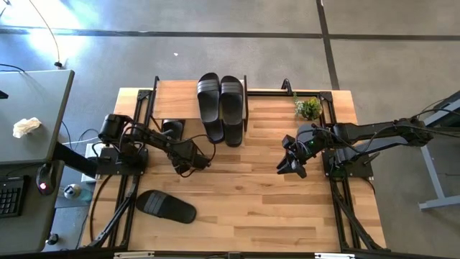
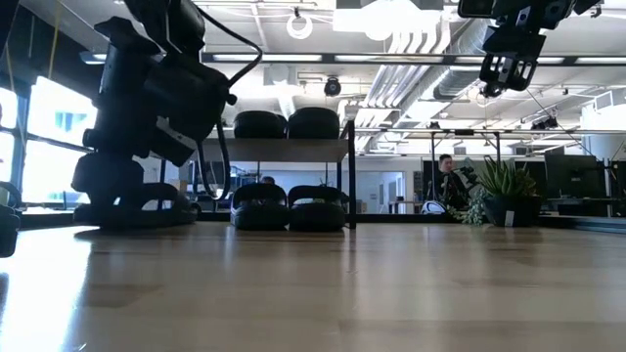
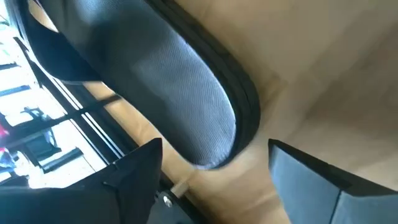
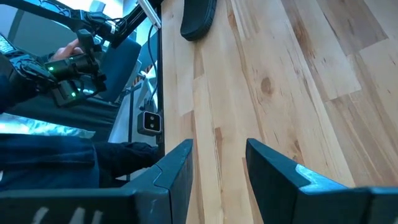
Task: Pick and place slides into the shelf
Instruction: Put the black slipper under the shelf
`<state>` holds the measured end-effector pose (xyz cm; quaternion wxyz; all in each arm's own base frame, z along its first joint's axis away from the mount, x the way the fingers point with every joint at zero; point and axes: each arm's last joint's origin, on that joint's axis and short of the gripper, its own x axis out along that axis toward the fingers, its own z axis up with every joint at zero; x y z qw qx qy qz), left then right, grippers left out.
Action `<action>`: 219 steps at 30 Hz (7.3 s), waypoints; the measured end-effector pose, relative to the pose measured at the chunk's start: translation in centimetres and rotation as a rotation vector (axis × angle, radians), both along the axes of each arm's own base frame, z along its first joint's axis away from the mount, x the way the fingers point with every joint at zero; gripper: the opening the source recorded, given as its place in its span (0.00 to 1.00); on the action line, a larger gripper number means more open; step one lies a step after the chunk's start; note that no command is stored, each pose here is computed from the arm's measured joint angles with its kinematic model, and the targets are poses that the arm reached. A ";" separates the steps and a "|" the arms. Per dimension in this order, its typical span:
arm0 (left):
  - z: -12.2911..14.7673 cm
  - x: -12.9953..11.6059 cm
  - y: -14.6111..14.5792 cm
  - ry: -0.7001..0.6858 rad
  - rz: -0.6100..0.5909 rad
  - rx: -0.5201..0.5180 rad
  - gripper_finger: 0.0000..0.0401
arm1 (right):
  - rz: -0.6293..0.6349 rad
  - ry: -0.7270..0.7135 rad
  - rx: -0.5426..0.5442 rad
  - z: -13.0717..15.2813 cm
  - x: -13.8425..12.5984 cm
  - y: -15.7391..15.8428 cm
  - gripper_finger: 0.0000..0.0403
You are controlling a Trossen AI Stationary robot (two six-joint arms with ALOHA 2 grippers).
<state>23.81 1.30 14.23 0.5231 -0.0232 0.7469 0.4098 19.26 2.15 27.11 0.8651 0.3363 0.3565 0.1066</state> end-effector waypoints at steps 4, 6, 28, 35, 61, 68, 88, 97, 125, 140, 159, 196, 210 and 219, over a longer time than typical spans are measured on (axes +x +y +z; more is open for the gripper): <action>0.5 -0.1 -0.1 -0.008 0.020 -0.036 0.73 | 0.007 0.001 0.006 0.0 0.0 0.0 0.34; 1.2 0.0 -0.3 -0.034 0.037 -0.070 0.74 | 0.010 0.006 0.020 0.0 0.0 0.1 0.34; 15.3 0.3 -12.5 -0.675 0.237 -0.621 0.63 | 0.068 -0.158 0.024 1.0 1.1 3.8 0.34; 13.6 -1.6 -16.1 -0.564 0.438 -0.442 0.56 | 0.079 -0.178 -0.148 0.0 1.7 5.2 0.34; 4.9 0.1 -19.5 -0.221 0.438 -0.159 0.51 | 0.087 -0.151 -0.154 -1.8 3.8 6.5 0.34; 3.4 0.1 -19.5 -0.117 0.378 -0.107 0.51 | 0.085 -0.155 -0.153 -1.8 3.8 6.5 0.34; 2.2 -0.1 -19.3 -0.073 0.396 -0.028 0.37 | 0.086 -0.156 -0.155 -1.8 3.8 6.5 0.34; 2.3 -0.2 -19.2 -0.081 0.388 -0.001 0.03 | 0.079 -0.159 -0.169 -1.8 3.8 6.4 0.34; 11.8 5.9 -19.3 -0.364 -0.618 0.133 0.01 | 0.074 -0.157 -0.175 -1.8 3.8 6.4 0.34; 5.3 6.3 -9.9 -0.025 -0.558 0.326 0.00 | 0.022 -0.153 -0.188 -1.8 3.9 6.3 0.34; -1.8 3.7 -5.7 0.021 -0.600 0.406 0.01 | -0.067 -0.129 -0.153 -1.8 3.9 6.1 0.34; -2.2 2.4 1.6 0.024 -0.557 0.360 0.08 | -0.095 -0.112 -0.114 -1.8 3.9 6.1 0.34; 0.4 1.8 1.3 -0.109 -0.511 0.261 0.37 | -0.085 -0.116 -0.130 -1.8 3.9 6.1 0.34; 2.3 0.7 0.8 -0.194 -0.477 0.045 0.47 | -0.085 -0.118 -0.129 -1.8 3.9 6.1 0.34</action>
